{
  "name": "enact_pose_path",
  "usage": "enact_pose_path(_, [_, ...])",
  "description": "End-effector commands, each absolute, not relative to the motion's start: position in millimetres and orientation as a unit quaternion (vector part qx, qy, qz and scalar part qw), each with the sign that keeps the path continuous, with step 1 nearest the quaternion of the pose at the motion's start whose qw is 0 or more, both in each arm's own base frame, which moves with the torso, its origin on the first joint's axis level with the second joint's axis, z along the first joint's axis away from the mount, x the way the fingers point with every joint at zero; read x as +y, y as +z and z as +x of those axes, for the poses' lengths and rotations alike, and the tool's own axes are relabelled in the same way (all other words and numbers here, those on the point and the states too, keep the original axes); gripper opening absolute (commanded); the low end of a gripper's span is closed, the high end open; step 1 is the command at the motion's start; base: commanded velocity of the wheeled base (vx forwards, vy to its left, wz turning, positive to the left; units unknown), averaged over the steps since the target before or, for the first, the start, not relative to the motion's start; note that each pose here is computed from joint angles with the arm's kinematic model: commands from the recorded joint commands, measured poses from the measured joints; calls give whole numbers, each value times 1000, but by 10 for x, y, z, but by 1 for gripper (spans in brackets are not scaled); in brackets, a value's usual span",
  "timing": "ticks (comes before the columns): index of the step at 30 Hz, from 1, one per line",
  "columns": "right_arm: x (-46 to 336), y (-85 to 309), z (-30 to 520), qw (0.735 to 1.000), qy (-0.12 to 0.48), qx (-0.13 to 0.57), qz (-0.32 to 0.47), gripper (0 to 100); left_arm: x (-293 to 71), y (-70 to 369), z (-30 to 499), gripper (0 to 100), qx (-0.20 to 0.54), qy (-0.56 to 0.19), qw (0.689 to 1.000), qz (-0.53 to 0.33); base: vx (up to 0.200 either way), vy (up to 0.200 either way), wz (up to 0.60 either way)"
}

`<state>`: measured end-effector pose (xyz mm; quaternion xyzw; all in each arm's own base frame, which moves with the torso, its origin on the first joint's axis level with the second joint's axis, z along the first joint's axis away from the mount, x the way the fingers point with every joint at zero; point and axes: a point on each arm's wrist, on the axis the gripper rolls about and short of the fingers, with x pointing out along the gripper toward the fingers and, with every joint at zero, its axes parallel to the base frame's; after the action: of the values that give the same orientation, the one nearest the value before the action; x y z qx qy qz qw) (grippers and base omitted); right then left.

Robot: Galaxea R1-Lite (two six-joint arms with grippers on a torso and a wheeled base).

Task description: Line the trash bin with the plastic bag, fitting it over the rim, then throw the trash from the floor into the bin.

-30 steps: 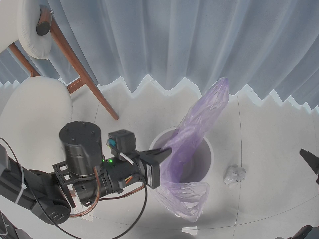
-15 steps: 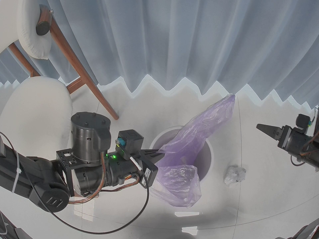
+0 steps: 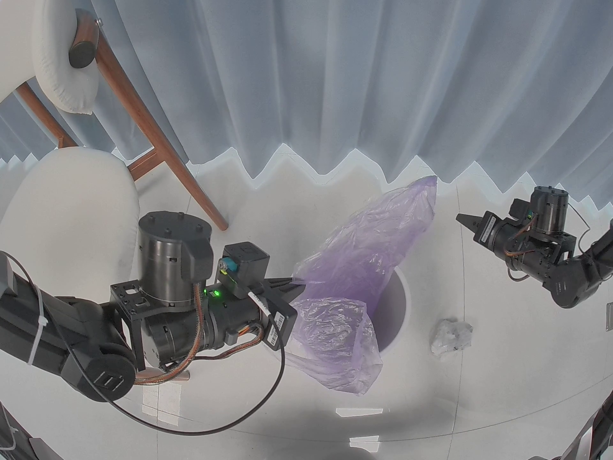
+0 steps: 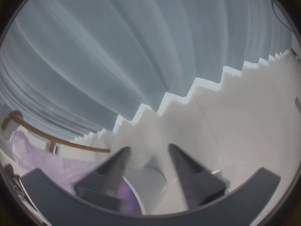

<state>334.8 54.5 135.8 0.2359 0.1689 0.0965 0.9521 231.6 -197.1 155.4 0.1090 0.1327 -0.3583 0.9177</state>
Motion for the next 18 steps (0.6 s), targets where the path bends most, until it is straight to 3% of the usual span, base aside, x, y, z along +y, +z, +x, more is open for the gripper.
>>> enact_pose_path(1, [798,1080,3672,939,115,172,273,0,-1967,1537,2324,0,139,-345,923,98,0,0,0])
enact_pose_path(11, [1608,969,3435,911,211,207,288,0,-1978,1539,2342,0,141,-337,927,88,0,0,0])
enact_pose_path(18, [1854,876,3255,896,238,239,289,0,-1997,1511,2379,0,140,-336,927,86,0,0,0])
